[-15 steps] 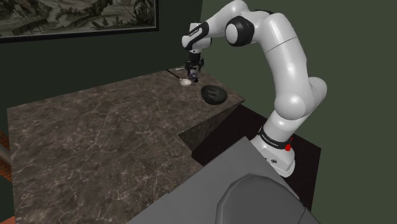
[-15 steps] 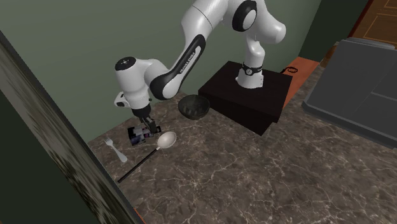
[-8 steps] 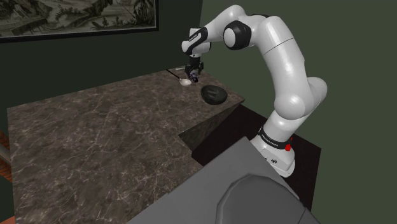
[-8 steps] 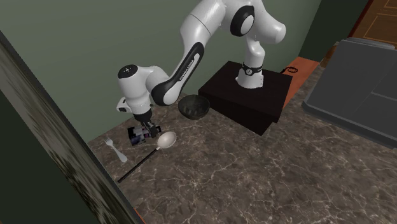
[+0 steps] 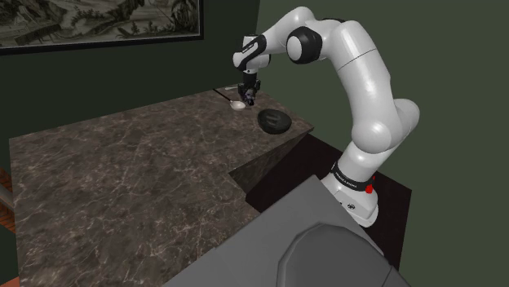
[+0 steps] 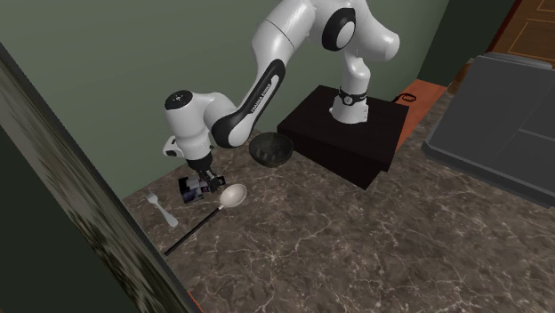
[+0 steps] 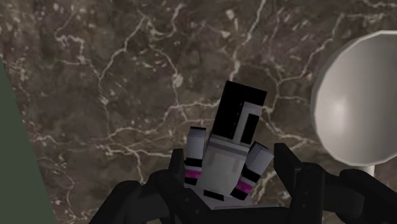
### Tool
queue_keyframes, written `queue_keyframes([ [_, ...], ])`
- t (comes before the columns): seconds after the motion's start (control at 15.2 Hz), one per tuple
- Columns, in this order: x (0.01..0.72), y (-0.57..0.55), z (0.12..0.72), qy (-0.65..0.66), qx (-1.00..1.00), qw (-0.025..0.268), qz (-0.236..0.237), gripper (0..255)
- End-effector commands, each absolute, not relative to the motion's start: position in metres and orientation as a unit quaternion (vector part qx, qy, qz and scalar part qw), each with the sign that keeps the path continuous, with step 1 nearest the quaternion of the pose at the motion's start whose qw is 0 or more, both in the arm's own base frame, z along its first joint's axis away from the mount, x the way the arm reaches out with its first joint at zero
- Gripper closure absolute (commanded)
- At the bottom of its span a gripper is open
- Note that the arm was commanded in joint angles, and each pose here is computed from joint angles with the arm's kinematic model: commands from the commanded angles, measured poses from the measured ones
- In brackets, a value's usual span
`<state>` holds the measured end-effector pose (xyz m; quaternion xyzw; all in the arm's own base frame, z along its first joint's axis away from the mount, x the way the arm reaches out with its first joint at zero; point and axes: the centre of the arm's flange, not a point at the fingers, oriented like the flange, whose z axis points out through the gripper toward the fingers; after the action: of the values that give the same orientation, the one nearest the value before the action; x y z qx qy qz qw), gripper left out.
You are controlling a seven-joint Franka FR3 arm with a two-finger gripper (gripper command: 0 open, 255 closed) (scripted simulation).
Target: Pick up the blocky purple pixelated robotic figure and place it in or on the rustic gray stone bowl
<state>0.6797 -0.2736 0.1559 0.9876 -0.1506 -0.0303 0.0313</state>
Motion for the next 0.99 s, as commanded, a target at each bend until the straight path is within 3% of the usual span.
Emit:
queue_keyframes([
  [0.0,0.680,-0.274,0.156,-0.151,0.988,0.031,-0.030,255],
  [0.4,0.680,-0.273,0.156,-0.151,0.988,0.031,-0.030,255],
  [0.92,0.680,-0.273,0.198,-0.151,0.988,0.031,-0.030,255],
])
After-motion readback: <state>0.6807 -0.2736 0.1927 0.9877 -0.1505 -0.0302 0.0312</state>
